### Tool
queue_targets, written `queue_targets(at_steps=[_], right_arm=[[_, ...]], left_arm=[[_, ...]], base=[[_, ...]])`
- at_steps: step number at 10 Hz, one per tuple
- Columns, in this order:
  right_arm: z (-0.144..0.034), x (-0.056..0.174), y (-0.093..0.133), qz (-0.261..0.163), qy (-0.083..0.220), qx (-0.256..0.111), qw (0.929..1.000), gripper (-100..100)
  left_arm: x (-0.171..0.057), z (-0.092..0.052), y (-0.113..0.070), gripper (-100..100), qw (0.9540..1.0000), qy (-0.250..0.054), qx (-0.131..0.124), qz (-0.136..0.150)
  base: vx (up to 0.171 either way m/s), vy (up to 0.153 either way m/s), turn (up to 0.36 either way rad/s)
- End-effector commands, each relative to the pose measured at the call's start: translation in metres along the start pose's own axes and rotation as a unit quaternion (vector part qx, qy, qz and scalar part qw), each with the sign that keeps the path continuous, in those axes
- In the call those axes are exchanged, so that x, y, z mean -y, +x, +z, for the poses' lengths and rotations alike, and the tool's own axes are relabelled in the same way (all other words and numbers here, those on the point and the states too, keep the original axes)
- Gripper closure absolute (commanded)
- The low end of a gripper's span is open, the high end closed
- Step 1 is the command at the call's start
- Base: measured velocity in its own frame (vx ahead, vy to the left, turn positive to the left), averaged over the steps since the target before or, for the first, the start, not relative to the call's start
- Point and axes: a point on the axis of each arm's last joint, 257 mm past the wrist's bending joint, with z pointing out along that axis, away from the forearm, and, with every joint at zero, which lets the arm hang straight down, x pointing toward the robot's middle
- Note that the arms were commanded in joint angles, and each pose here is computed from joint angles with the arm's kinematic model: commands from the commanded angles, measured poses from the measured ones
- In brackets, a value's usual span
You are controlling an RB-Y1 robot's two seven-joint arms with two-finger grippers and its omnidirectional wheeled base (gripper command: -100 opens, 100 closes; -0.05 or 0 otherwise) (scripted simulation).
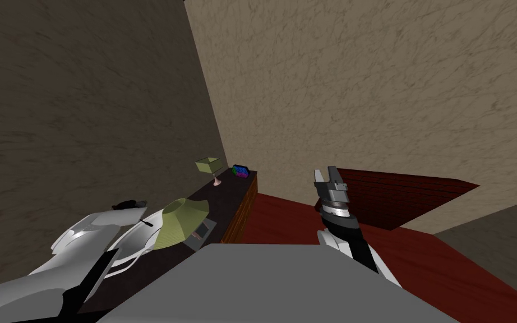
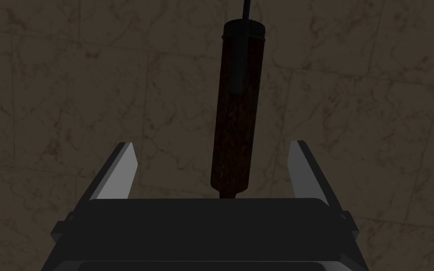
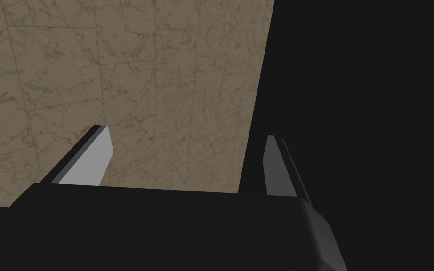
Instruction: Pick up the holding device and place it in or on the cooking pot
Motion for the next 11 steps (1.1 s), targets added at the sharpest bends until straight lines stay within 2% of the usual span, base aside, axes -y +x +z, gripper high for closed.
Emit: queue_targets(at_steps=[1,4,11], right_arm=[[0.0,0.0,0.0,0.0,0.0,0.0,1.0,0],[0.0,0.0,0.0,0.0,0.0,0.0,1.0,0],[0.0,0.0,0.0,0.0,0.0,0.0,1.0,0]], left_arm=[[0.004,-0.003,-0.008,-100,1.0,0.003,0.001,0.0],[0.013,-0.009,-0.026,-100,0.9999,0.01,0.003,-0.001],[0.025,-0.016,-0.033,-100,0.9998,0.016,-0.008,0.01]], base=[[0.017,-0.009,0.027],[0.022,-0.013,0.045],[0.014,-0.01,0.028]])
